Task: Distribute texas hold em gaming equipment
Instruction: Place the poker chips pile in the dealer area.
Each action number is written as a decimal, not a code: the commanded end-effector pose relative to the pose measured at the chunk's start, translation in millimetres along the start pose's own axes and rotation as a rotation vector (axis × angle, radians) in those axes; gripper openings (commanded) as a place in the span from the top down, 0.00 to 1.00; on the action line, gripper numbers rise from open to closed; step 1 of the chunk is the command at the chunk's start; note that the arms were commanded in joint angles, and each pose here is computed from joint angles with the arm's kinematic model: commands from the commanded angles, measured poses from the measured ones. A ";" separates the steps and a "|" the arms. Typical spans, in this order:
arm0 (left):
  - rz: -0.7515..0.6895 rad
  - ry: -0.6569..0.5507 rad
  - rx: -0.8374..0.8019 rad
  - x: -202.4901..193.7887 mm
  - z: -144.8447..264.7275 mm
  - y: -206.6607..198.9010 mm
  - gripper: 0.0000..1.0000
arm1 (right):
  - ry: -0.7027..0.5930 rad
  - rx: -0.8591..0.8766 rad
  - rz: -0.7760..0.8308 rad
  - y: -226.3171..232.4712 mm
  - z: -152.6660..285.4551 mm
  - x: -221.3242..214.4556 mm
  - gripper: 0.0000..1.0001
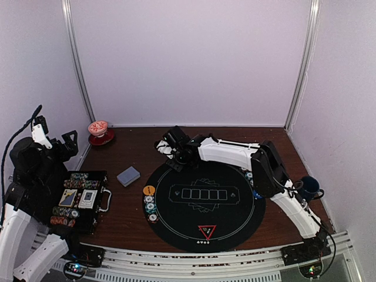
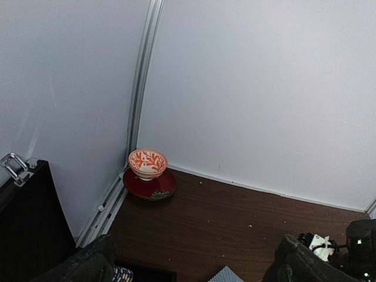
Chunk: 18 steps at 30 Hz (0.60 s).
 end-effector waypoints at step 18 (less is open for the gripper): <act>0.010 -0.032 -0.015 6.3 -3.3 -2.5 0.02 | -0.002 -0.121 -0.038 -32.1 -28.1 -8.3 0.70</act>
Point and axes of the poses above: each gripper's point midway between its finger pads, its own z axis back along the fingers, its own y axis along the line the jaws close on, x = y × z, the point moved 1 cm from there along z, back along the fingers
